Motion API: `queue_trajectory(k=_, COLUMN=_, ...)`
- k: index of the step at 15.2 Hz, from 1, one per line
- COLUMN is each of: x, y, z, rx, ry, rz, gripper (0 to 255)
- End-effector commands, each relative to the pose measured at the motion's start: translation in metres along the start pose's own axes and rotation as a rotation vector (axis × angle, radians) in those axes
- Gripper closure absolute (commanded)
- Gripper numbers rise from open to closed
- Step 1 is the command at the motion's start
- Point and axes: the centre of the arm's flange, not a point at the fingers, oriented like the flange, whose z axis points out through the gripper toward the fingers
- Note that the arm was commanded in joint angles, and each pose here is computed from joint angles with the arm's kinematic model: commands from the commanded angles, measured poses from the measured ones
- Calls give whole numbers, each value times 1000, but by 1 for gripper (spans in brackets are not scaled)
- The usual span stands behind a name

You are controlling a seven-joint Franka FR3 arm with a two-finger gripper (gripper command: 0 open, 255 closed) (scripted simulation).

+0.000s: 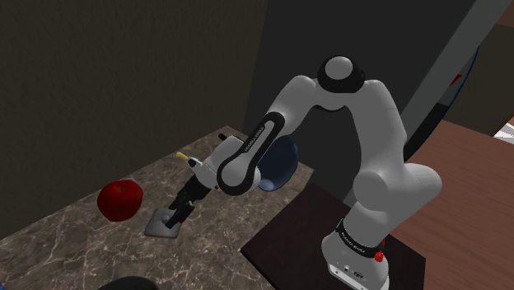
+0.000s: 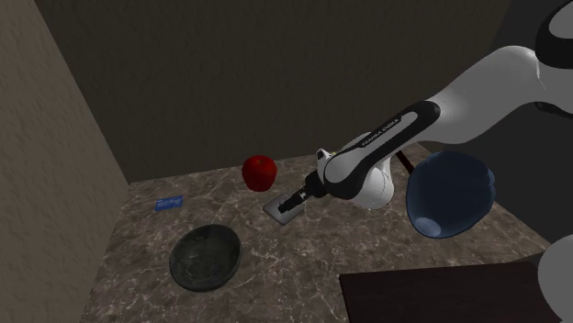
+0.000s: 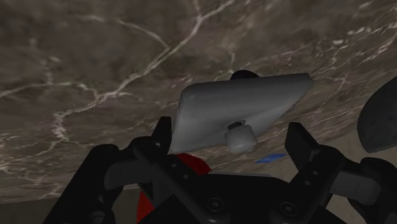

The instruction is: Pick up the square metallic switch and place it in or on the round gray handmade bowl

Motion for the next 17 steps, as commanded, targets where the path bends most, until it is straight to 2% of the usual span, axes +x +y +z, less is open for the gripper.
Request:
queue_trajectory(k=1, x=0, y=0, z=0, rx=0, ry=0, rz=0, gripper=0)
queue_trajectory(k=2, x=0, y=0, z=0, rx=0, ry=0, rz=0, gripper=0)
queue_trajectory(k=3, x=0, y=0, z=0, rx=0, ry=0, rz=0, gripper=255)
queue_trajectory(k=12, x=0, y=0, z=0, rx=0, ry=0, rz=0, gripper=255)
queue_trajectory(k=17, x=15, y=-9, z=-19, rx=0, ry=0, rz=0, gripper=255)
